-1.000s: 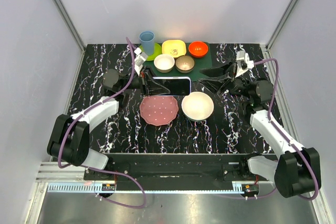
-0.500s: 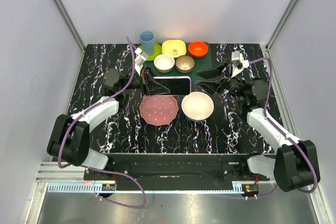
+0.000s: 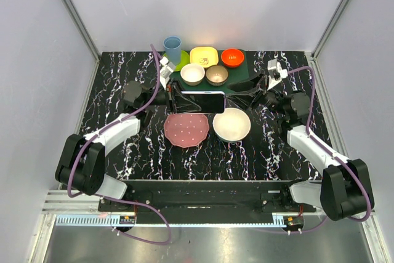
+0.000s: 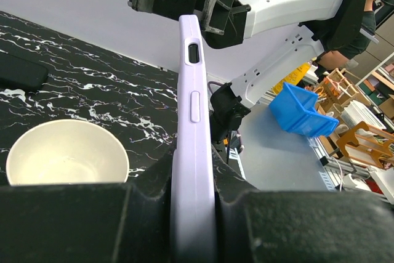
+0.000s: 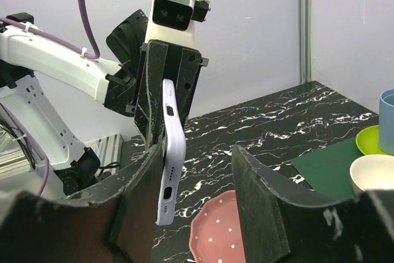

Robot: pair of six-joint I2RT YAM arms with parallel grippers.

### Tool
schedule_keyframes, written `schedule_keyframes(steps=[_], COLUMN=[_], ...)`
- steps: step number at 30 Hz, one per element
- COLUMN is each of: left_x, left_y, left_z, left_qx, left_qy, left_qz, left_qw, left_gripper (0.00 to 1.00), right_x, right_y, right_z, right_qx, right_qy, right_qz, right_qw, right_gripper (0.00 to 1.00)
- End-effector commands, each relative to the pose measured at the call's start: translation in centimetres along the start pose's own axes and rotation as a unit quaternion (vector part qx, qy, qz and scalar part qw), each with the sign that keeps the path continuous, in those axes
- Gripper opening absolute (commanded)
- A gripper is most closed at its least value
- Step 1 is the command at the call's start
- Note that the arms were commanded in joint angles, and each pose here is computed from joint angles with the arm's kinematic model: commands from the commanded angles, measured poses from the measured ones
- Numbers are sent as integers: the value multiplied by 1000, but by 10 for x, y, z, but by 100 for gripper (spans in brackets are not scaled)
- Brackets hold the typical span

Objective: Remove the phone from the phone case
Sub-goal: Remove the phone case from the phone.

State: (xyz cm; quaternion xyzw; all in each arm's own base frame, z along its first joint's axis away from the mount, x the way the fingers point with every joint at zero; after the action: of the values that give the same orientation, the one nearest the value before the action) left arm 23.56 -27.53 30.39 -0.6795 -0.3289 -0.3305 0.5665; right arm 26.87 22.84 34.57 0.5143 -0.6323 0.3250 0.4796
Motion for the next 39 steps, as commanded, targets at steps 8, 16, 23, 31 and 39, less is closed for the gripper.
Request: schedule_keyframes(steps=[8,16,23,31,39], left_x=[12,10,6,2,-1], left_y=[-11,-15,-21,-37,-45], left_z=[-3,-4,-5,-6,-7], left_qx=[-15,-23,-36,-63,-77], left_qy=[-10,-4,5,14,22], left_qz=[-60,-66,-71,-90,-100], left_qw=[998,998,997,994,992], left_gripper=[0,0,0,0,0], right_x=[7,7,5,4,6], right_y=[-2,-4,-3,-2,-6], right_z=[-4,-5,-5,-7,-6], right_qx=[-8,-11,-3,13,14], right_qy=[-17,-15,-9,-4,-6], right_qz=[25,22,19,-30,-64], right_qw=[999,1000,1000,999,998], right_gripper=[52,46,37,25,19])
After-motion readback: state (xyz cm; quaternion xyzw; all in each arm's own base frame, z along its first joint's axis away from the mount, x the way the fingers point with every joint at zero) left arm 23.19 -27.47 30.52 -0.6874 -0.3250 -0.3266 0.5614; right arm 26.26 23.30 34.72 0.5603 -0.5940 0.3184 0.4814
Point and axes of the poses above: each gripper's point midway between its finger pads, its own z axis back along the fingers, its own y axis along the line the jaws close on, x = y × z, the point moved 1 cm from there along z, back along the fingers, and after that the axes turned 6 degrees about z, right-handed, at the moved point
